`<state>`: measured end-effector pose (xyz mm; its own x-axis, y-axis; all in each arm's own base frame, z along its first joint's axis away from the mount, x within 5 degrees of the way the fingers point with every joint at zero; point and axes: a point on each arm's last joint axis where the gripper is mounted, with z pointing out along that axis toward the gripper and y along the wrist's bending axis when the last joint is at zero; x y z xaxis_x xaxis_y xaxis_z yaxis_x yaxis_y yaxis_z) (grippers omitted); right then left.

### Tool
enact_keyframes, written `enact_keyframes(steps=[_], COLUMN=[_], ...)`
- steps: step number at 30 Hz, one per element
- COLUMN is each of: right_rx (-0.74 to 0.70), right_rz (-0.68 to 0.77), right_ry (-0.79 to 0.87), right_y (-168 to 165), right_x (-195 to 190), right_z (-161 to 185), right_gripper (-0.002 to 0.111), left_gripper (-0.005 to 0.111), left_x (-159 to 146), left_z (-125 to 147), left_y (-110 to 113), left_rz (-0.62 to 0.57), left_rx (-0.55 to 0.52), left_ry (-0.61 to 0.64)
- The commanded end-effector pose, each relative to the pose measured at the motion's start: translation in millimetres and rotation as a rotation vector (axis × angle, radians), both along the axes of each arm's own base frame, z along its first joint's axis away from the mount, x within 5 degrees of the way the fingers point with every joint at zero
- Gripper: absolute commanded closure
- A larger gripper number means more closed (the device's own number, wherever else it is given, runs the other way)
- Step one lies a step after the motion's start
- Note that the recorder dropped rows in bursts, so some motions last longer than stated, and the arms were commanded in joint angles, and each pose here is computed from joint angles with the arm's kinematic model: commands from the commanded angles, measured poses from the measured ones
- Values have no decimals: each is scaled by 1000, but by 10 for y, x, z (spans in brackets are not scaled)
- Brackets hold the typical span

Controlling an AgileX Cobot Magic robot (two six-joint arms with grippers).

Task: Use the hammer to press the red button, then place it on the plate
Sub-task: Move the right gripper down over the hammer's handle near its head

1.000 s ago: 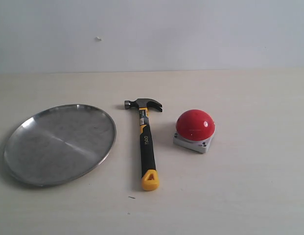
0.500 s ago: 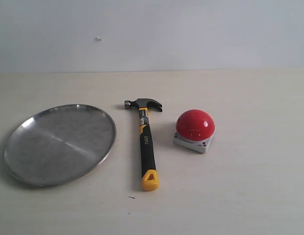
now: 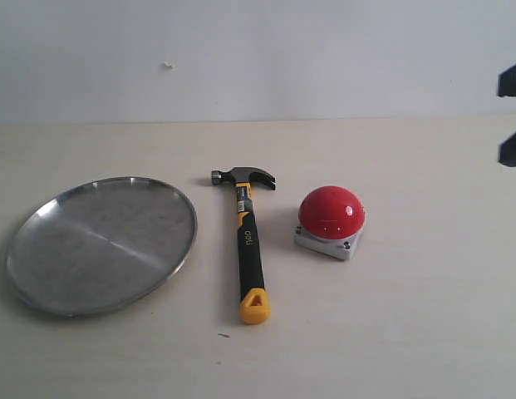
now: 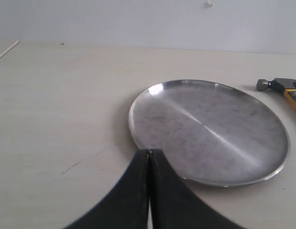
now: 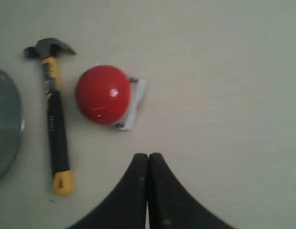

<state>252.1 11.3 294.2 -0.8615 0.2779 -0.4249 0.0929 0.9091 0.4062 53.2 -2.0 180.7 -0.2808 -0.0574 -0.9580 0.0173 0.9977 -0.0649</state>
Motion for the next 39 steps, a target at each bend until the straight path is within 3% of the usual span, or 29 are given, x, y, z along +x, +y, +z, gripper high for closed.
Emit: enact_keyframes(steps=[1, 5, 10, 14, 18, 31, 35, 39], right_rx=[69, 78, -96, -228, -241, -271, -277, -279], right_rz=[160, 218, 285, 346, 371, 474, 497, 493], right_ry=[1, 64, 165, 261, 268, 269, 265, 284], right_y=[420, 938, 1539, 1930, 2231, 2525, 2557, 2562], right_x=[262, 492, 804, 1074, 1348, 1832, 1885, 1890], right_z=[26, 47, 24, -164, -410, -1146, -1255, -1343], right_gripper=[108, 108, 108, 108, 108, 106, 93, 72], left_gripper=[107, 107, 107, 107, 107, 107, 107, 107], left_x=[-1, -1, -1, -1, -1, -1, -1, -1], left_z=[3, 3, 3, 3, 3, 3, 3, 3], left_y=[-2, -2, -2, -2, -2, -2, -2, -2], left_rz=[2, 2, 2, 2, 2, 2, 2, 2], left_rx=[-11, -11, -11, -11, -11, -11, -11, -11], left_ry=[-13, -13, -13, -13, -13, -13, -13, -13])
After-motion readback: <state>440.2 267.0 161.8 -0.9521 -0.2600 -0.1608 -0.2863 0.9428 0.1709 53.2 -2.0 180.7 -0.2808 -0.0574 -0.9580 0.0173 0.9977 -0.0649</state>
